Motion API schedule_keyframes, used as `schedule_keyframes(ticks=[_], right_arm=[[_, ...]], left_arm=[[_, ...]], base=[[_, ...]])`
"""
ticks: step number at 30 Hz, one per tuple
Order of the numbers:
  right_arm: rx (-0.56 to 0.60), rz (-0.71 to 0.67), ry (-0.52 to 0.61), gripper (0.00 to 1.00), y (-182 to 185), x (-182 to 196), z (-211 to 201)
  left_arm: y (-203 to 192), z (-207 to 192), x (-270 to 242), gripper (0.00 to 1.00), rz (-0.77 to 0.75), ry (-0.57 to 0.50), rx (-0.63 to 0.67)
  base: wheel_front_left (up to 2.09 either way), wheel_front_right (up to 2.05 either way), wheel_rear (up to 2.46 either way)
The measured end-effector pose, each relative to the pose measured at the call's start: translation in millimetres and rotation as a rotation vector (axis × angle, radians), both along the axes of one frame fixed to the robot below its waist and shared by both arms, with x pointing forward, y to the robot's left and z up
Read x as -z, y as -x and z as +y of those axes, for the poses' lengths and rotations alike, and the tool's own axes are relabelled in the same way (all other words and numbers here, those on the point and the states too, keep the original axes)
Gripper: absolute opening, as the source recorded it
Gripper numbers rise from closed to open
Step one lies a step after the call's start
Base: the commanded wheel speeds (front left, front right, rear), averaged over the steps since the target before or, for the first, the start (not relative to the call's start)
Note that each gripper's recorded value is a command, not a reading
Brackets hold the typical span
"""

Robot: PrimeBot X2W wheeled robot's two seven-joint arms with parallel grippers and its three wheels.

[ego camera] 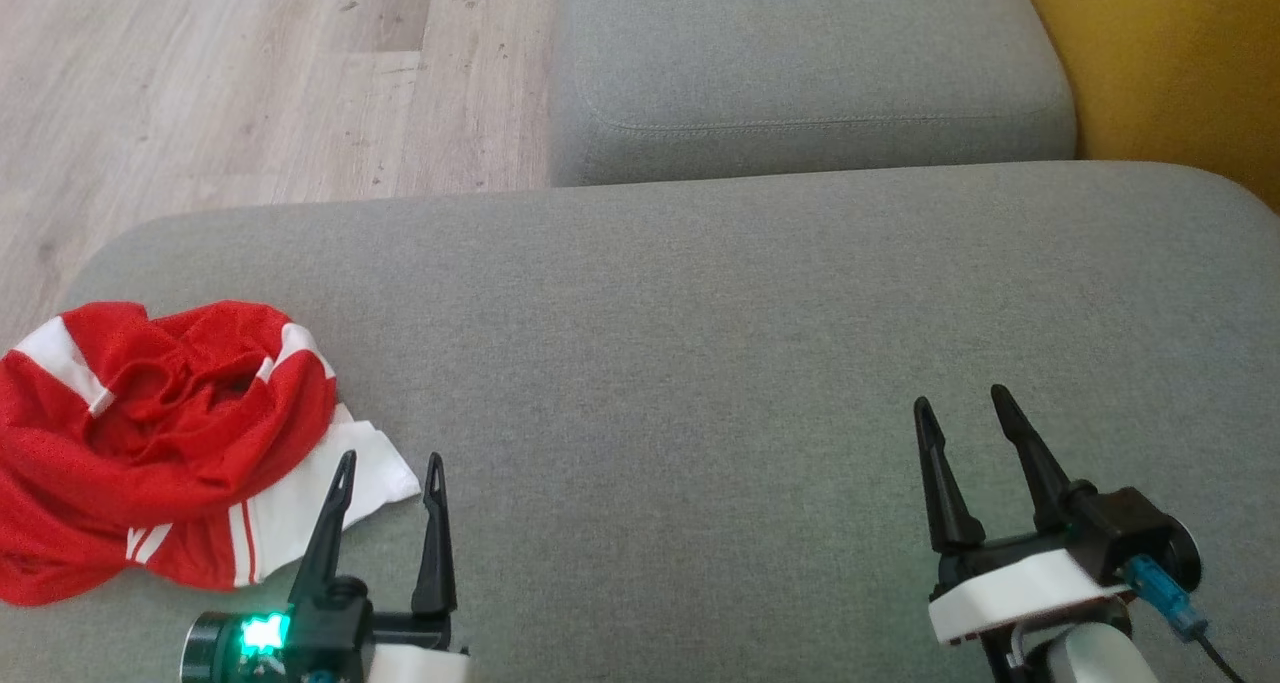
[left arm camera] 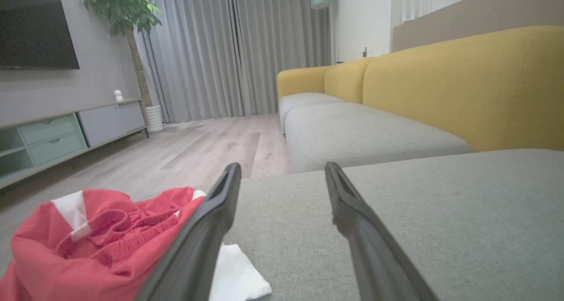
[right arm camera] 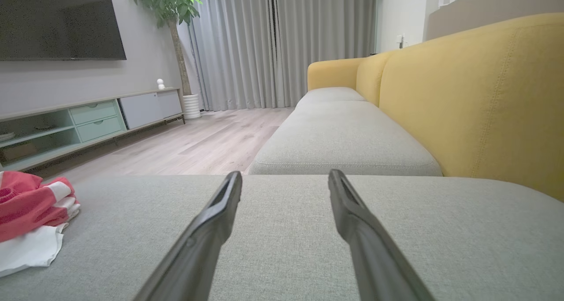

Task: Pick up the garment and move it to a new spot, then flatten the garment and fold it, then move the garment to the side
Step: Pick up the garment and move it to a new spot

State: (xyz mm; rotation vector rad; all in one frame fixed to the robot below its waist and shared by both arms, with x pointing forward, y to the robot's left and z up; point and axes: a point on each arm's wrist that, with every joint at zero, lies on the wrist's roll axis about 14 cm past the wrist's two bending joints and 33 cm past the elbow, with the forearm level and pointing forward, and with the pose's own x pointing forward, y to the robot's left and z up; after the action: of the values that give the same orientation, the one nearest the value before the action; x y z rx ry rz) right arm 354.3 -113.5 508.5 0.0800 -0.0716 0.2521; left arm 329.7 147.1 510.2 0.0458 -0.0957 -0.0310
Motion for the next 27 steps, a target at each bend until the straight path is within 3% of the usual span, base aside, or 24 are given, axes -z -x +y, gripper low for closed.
schedule_keyframes(ticks=[16, 27], right_arm=[[0.009, 0.039, 0.012, 1.00, -3.0, 13.2, -3.6], [-0.080, 0.047, 0.019, 1.00, -12.0, 15.5, 25.8]], left_arm=[[2.5, 11.7, 11.7, 1.00, 0.034, -0.018, -0.040], [19.0, 43.3, 18.3, 1.00, 0.054, -0.010, -0.144]], base=[[0.00, 0.00, 0.00], [0.00, 0.00, 0.00]])
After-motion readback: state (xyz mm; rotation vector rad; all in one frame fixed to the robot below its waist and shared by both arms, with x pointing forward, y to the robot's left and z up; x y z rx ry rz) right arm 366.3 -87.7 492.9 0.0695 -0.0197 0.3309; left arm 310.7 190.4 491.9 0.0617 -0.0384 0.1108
